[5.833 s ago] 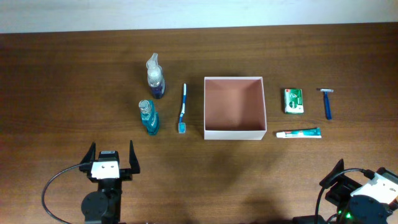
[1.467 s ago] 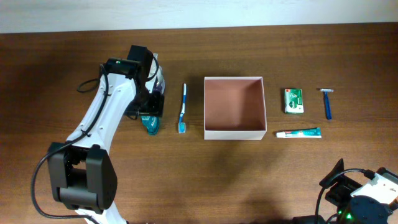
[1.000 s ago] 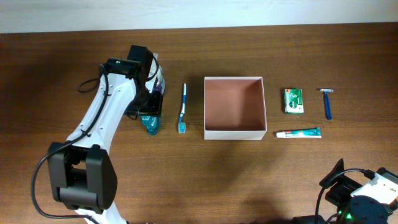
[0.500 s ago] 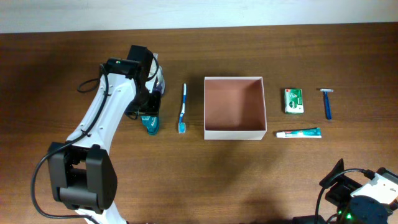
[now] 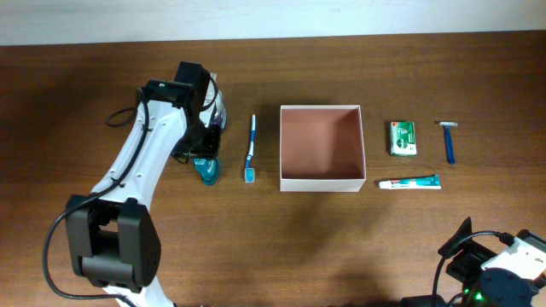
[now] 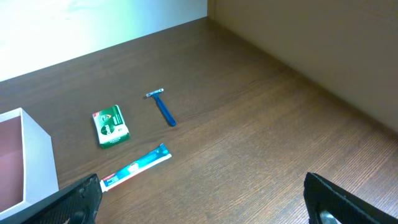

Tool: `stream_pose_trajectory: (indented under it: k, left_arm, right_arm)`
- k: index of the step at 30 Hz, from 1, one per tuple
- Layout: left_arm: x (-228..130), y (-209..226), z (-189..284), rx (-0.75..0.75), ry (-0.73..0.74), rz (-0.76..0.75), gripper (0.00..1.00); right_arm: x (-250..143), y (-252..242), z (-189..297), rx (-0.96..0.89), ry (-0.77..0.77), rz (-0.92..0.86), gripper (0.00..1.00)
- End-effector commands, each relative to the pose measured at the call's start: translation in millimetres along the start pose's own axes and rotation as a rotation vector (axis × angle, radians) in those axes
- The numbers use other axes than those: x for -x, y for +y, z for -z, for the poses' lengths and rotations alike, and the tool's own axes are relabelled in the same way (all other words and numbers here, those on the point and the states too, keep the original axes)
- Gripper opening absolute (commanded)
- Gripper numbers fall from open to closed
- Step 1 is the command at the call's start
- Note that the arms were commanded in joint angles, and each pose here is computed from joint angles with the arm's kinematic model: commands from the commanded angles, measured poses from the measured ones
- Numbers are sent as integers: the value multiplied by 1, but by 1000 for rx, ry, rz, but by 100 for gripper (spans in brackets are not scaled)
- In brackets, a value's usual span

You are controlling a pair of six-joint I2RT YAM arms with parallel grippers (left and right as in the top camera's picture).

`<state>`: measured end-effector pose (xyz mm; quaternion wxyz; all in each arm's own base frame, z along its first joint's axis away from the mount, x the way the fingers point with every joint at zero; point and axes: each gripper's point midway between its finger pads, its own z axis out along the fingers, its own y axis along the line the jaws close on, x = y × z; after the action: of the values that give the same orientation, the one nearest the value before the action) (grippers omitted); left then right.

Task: Pack container
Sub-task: 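Lower the left gripper over the bottle and close on it, then lift the Listerine bottle and carry it right over the pink box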

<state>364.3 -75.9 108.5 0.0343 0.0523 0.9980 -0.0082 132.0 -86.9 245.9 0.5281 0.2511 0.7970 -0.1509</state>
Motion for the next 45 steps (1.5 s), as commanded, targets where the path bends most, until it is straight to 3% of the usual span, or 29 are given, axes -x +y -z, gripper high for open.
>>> stream_pose_trajectory:
  k: [1,17,28,36,45]
  left_arm:
    - [15,1,18,8,-59,-1,38]
    - [46,-10,100,-16,-223,-18,35]
    - [35,-102,133,-133,-281,-169,34]
    - [48,-152,147,-217,-389,-132,35]
    - [83,-170,173,-305,-556,-58,29]
  right_arm:
    - [5,0,4,11,-18,-14,99]
    - [5,0,4,11,-18,-14,99]
    - [5,0,4,11,-18,-15,99]
    - [5,0,4,11,-18,-14,99]
    - [5,0,4,11,-18,-14,99]
